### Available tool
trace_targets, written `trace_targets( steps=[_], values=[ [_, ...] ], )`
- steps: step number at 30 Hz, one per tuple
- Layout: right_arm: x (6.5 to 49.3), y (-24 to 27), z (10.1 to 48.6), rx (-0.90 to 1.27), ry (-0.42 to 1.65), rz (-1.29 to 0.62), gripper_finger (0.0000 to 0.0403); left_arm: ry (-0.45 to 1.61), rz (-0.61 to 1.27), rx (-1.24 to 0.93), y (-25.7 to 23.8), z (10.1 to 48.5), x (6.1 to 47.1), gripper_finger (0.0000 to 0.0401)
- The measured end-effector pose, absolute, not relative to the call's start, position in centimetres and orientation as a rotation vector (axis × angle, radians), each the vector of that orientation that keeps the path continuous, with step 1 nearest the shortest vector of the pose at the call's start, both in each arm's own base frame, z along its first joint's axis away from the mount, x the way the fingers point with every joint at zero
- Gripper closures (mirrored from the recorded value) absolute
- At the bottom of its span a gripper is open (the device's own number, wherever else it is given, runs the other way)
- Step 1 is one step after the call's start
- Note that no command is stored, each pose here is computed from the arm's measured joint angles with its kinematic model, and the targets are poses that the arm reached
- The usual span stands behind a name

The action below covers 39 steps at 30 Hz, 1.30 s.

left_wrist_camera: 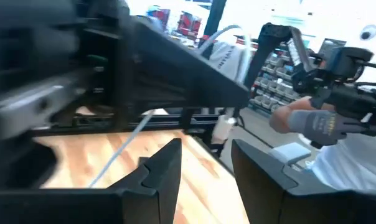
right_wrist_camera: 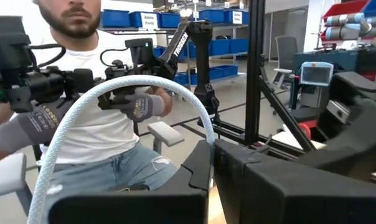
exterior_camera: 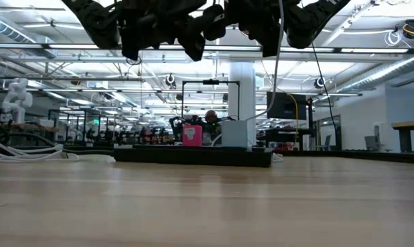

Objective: Insert USB
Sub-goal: Insert the light blue USB cable into the light blue charger adapter

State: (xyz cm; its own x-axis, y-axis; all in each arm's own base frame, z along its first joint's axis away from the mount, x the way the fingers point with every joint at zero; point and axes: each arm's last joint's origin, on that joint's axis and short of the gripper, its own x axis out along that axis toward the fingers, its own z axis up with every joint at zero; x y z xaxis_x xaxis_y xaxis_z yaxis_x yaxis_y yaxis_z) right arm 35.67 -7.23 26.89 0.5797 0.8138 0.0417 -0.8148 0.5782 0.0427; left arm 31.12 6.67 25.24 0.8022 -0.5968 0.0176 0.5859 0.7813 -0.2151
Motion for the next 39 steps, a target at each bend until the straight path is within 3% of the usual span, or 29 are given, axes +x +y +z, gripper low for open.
trace_targets(
  steps=[8,15,32,39],
  values=[
    [35.5,-8.8,25.6,0.197,0.106,0.853,0.0403,0.042,-0.509,-0.204,9.3,25.5,30.3,0.0254],
    [35.1,-10.5,24.6,0.225,0.167,0.729,0.0403,0.009,-0.541,-0.134,9.0,26.3,29.9,0.0254],
    [35.2,-10.6,24.4,0.204,0.170,0.700,0.0403,0.014,-0.507,-0.045,7.7,26.1,30.7,0.0255],
    [35.2,-10.6,24.4,0.210,0.175,0.696,0.0403,0.001,-0.470,-0.007,7.3,26.1,30.9,0.0296]
  ],
)
